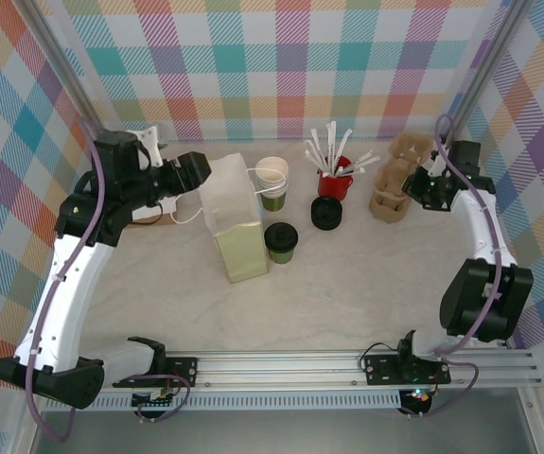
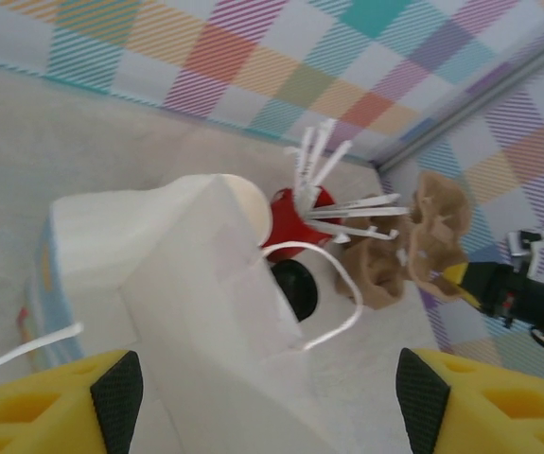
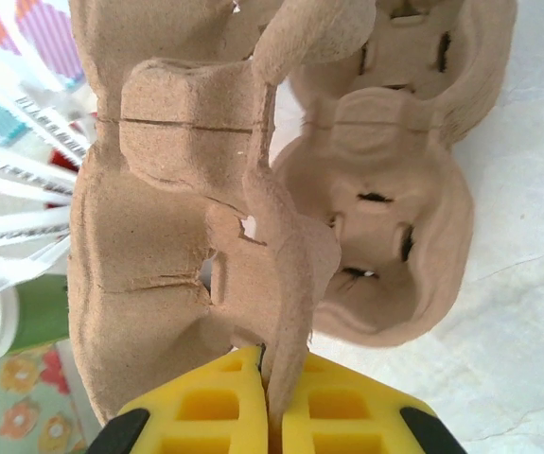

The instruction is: Pack the takeout coffee

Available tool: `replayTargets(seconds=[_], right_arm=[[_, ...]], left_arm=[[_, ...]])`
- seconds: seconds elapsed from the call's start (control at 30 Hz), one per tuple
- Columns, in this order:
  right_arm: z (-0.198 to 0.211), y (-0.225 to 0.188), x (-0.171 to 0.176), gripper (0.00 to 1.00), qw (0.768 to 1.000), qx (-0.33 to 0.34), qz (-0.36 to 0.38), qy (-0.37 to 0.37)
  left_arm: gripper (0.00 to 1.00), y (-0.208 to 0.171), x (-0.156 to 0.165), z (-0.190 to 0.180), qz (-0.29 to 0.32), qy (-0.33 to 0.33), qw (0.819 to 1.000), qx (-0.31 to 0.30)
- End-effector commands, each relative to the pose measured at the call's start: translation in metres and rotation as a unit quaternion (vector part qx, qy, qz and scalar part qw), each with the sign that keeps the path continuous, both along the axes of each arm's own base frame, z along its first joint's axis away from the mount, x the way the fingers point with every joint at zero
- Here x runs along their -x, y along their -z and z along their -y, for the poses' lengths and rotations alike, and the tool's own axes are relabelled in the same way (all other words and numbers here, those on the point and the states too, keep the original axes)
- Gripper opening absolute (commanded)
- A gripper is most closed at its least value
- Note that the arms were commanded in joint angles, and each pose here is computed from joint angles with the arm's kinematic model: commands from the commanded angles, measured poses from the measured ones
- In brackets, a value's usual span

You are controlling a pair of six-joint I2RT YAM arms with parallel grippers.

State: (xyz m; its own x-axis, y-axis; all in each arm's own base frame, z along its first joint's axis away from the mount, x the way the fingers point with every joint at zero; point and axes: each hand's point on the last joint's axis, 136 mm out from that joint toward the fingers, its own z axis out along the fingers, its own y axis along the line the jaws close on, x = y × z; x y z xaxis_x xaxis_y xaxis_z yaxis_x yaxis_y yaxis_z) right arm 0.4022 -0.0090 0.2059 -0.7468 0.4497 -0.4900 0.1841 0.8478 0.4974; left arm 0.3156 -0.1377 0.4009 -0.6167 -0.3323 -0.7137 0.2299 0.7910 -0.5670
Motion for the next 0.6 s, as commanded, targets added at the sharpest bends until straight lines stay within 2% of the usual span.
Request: replayTargets(seconds=[0.0, 0.23, 0.57], right_arm=[[-0.029, -0.036, 0.015, 0.07, 0.997, -0.022, 0.059, -0.049], [-0.085, -0.092, 0.047, 0.07, 0.982, -0.053, 0.131, -0.126], [-0.162, -0.155, 0.074, 0.07, 0.947, -0.092, 0.194, -0.239]], left_arm=[[0.71, -0.018, 0.002, 0.027, 0.034, 0.073, 0.996, 0.042], [0.7, -0.019, -0.003, 0.082, 0.031, 0.158, 0.984, 0.073], [0.69, -0.017, -0.017, 0.167, 0.021, 0.253, 0.963, 0.093]])
